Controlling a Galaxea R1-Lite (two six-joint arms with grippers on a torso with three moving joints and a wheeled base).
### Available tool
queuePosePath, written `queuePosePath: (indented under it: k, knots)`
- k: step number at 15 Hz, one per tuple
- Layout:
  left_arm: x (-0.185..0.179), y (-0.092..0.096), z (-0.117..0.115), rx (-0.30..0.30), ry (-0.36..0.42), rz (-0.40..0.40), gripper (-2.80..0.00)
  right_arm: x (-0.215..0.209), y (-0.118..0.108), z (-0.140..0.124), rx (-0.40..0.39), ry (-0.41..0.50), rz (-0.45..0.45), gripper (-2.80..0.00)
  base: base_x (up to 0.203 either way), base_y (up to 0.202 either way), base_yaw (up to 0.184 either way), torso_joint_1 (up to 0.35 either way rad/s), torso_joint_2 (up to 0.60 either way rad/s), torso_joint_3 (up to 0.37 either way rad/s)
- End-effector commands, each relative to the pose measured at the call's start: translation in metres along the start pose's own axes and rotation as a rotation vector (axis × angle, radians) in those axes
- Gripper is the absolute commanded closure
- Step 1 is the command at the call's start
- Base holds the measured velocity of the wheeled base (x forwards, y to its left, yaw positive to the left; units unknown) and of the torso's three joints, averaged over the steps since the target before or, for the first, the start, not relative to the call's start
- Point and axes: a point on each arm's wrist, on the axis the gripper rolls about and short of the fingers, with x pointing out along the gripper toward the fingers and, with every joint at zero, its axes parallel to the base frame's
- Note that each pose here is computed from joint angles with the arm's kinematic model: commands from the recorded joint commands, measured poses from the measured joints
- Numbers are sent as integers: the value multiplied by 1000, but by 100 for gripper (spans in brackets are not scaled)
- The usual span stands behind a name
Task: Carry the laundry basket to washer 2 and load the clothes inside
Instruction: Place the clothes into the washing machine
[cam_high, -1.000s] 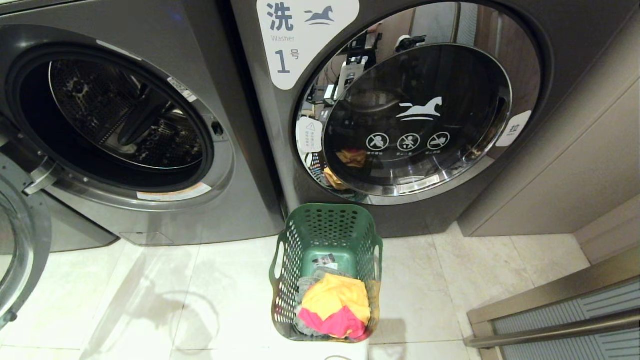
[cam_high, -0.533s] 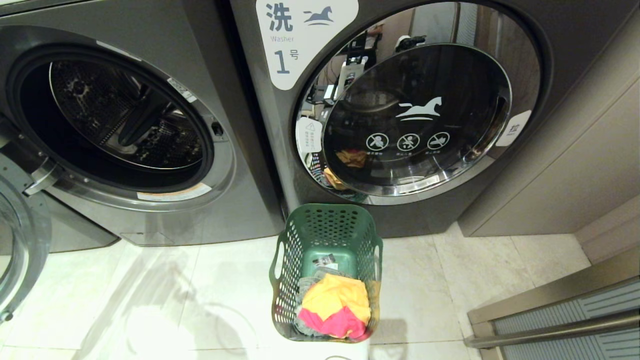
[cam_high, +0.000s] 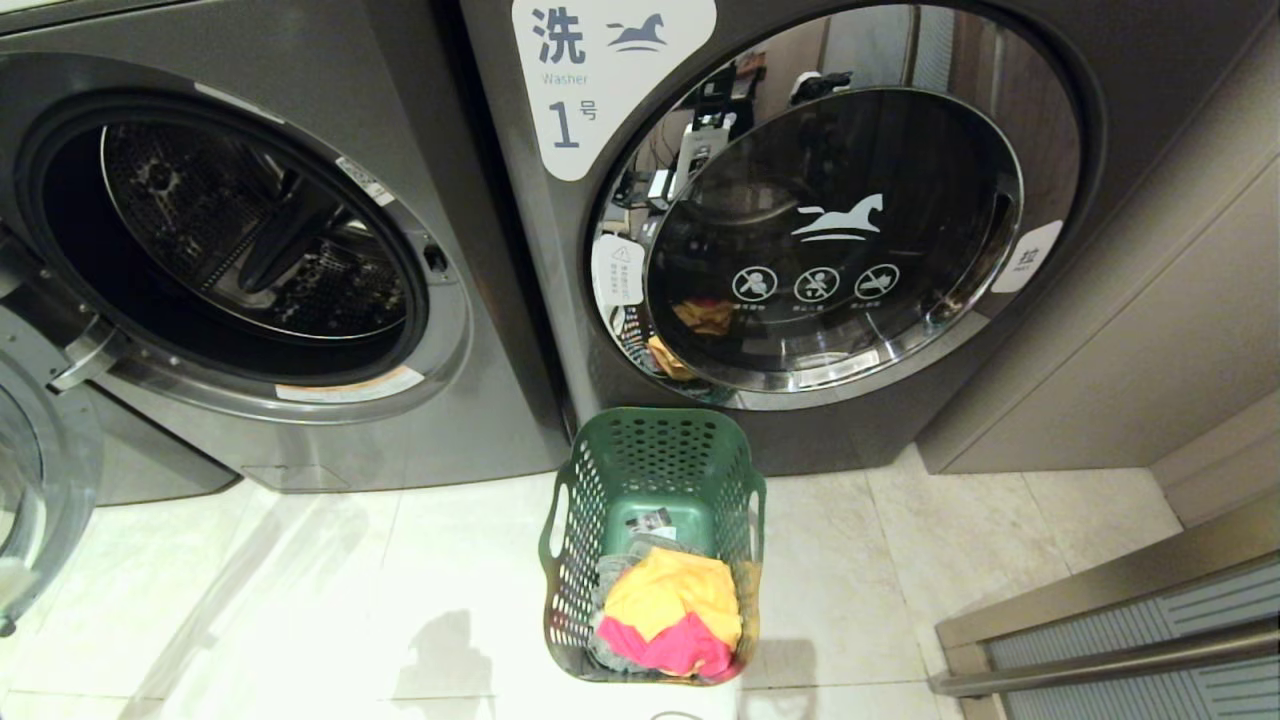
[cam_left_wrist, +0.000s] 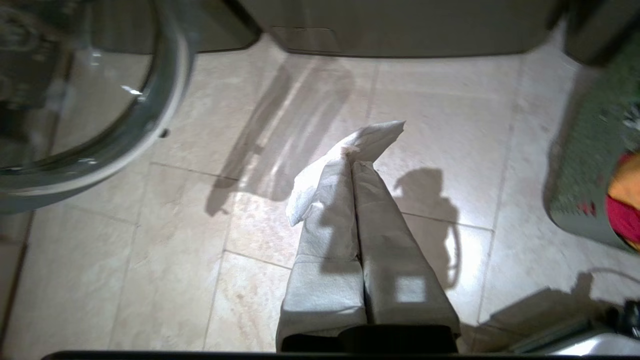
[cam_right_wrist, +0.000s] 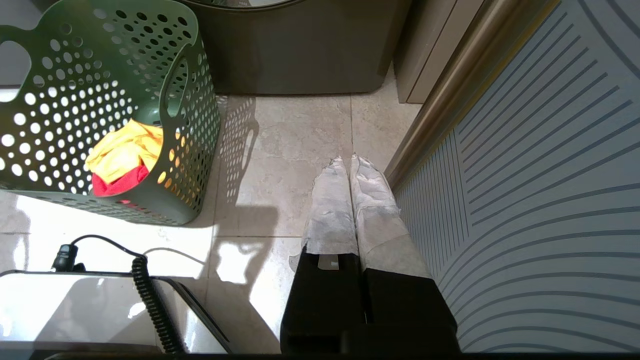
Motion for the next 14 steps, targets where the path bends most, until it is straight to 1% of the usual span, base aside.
queuePosePath:
  k: [1, 2, 3, 4, 5, 7, 9, 11, 12, 13, 14]
  knots:
    - [-27, -7, -73, 15, -92, -115, 0, 0, 0, 0, -1, 1, 0, 0, 0, 0, 0, 0, 0, 0]
    - [-31, -9, -92, 12, -124, -145, 0, 0, 0, 0, -1, 1, 0, 0, 0, 0, 0, 0, 0, 0]
    - [-35, -9, -104, 9, -154, -181, 0, 0, 0, 0, -1, 1, 0, 0, 0, 0, 0, 0, 0, 0]
    - [-38, -9, -110, 9, -174, -214, 0, 0, 0, 0, -1, 1, 0, 0, 0, 0, 0, 0, 0, 0]
    - [-39, -10, -113, 8, -189, -234, 0, 0, 0, 0, -1, 1, 0, 0, 0, 0, 0, 0, 0, 0]
    - [-39, -10, -114, -3, -256, -248, 0, 0, 0, 0, -1, 1, 0, 0, 0, 0, 0, 0, 0, 0]
    - [-41, -9, -113, -20, -321, -230, 0, 0, 0, 0, -1, 1, 0, 0, 0, 0, 0, 0, 0, 0]
    - [-45, -8, -115, -35, -359, -231, 0, 0, 0, 0, -1, 1, 0, 0, 0, 0, 0, 0, 0, 0]
    - [-48, -7, -119, -39, -389, -248, 0, 0, 0, 0, -1, 1, 0, 0, 0, 0, 0, 0, 0, 0]
    - [-51, -7, -124, -33, -423, -293, 0, 0, 0, 0, 1, 1, 0, 0, 0, 0, 0, 0, 0, 0]
    - [-53, -8, -127, -23, -440, -333, 0, 0, 0, 0, -1, 1, 2, 0, 0, 0, 0, 0, 0, 0]
